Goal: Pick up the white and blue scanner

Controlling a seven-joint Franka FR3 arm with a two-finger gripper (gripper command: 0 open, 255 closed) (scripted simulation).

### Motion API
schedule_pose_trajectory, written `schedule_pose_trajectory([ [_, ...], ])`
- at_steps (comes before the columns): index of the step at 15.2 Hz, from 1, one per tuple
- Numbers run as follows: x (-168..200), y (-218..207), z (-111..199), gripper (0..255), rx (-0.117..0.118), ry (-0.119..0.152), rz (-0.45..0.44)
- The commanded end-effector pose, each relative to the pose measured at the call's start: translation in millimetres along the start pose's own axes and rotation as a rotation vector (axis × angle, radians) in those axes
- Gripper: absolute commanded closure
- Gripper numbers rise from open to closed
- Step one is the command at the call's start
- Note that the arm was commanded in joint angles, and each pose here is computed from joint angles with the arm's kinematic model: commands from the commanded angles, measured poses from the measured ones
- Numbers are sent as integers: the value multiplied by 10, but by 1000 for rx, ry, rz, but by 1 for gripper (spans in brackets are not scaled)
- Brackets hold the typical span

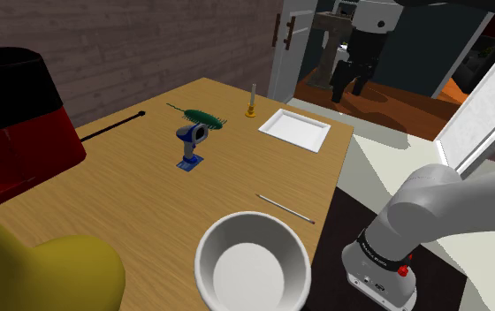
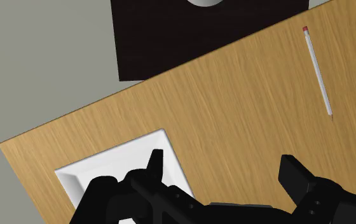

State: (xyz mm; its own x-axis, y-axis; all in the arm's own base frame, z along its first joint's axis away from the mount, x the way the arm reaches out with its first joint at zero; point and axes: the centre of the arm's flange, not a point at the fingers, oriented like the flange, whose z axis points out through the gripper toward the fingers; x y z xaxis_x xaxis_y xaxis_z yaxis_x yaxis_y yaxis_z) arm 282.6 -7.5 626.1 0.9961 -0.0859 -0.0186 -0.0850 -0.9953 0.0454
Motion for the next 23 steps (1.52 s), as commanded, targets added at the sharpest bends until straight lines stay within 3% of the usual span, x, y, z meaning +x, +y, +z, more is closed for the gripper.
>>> schedule_pose_trajectory([
  [1,0,0,0,0,0,0,0],
  [23,2042,-2297,583,0,-90,-120,-151],
])
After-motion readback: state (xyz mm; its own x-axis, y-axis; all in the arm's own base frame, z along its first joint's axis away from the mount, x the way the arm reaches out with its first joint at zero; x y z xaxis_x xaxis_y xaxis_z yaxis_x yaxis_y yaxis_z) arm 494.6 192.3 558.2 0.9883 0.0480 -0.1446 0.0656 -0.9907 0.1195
